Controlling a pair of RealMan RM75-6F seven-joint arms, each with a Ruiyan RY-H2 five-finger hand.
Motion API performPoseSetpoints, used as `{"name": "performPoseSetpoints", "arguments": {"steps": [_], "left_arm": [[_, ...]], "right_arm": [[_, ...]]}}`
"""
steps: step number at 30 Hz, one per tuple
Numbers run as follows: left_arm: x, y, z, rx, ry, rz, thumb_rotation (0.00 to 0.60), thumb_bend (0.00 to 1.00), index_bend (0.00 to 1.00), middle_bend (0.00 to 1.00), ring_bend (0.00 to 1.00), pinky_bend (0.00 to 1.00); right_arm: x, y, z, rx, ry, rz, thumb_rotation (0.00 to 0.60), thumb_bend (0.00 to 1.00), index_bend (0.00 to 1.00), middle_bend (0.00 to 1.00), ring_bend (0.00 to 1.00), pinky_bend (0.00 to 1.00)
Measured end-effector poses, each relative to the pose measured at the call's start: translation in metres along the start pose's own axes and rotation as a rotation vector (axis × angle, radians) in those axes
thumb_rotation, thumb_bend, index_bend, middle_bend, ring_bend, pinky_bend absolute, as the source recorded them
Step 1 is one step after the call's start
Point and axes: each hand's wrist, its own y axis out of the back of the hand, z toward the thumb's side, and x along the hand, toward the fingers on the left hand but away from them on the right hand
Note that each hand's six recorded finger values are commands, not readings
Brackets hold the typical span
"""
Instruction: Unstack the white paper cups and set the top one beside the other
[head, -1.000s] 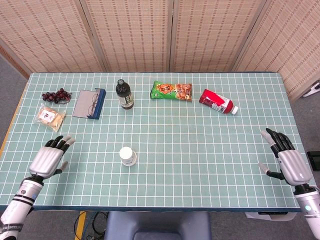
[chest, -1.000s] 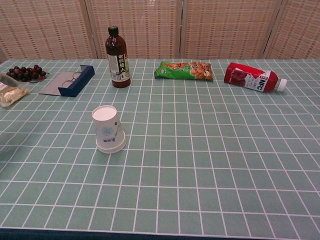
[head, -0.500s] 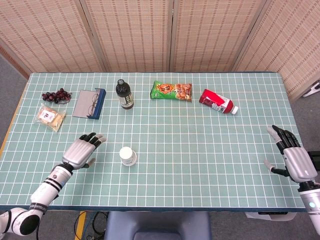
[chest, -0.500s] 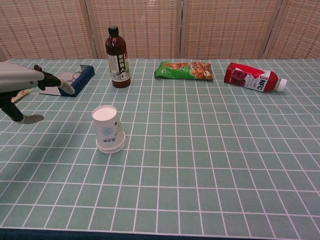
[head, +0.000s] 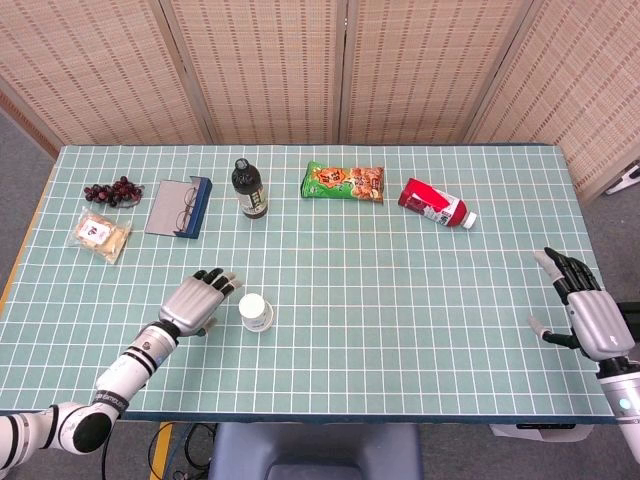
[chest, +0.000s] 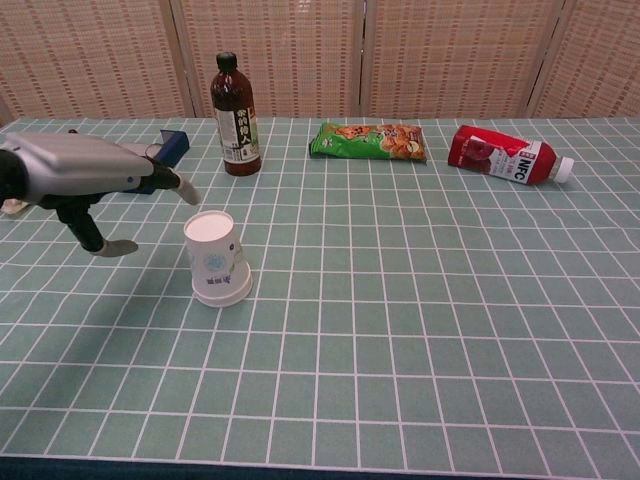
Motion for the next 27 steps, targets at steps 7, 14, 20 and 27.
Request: {"name": "performPoseSetpoints", "arguments": {"steps": [7,14,20,27], "left_arm": [[0.010,0.007,0.020,0.033,-0.014,-0.012,0.600,0.41,0.15,0.10,0.08,0.17],[0.016,0.017,0.033,0.045,-0.020,-0.014,0.600,0.41,0.15,0.10,0.08,0.17],[0.020,0.018,0.042,0.068,-0.027,-0.024,0.600,0.41,0.15,0.10,0.08,0.17],[0.021,0.018,0.043,0.073,-0.019,-0.024,0.600,0.41,0.16,0.10,0.08,0.17]], "right_arm": [[-0.001,0.000,-0.001,-0.009,0.011,0.014,0.600,0.25,0.00,0.00,0.00,0.00],[-0.003,-0.003,-0.002,-0.015,0.018,0.032,0.600,0.25,0.00,0.00,0.00,0.00],[-0.003,0.000,-0.002,-0.020,0.022,0.025,0.600,0.25,0.00,0.00,0.00,0.00],[-0.001,0.002,-0.002,-0.023,0.026,0.020,0.600,0.25,0.00,0.00,0.00,0.00]]}}
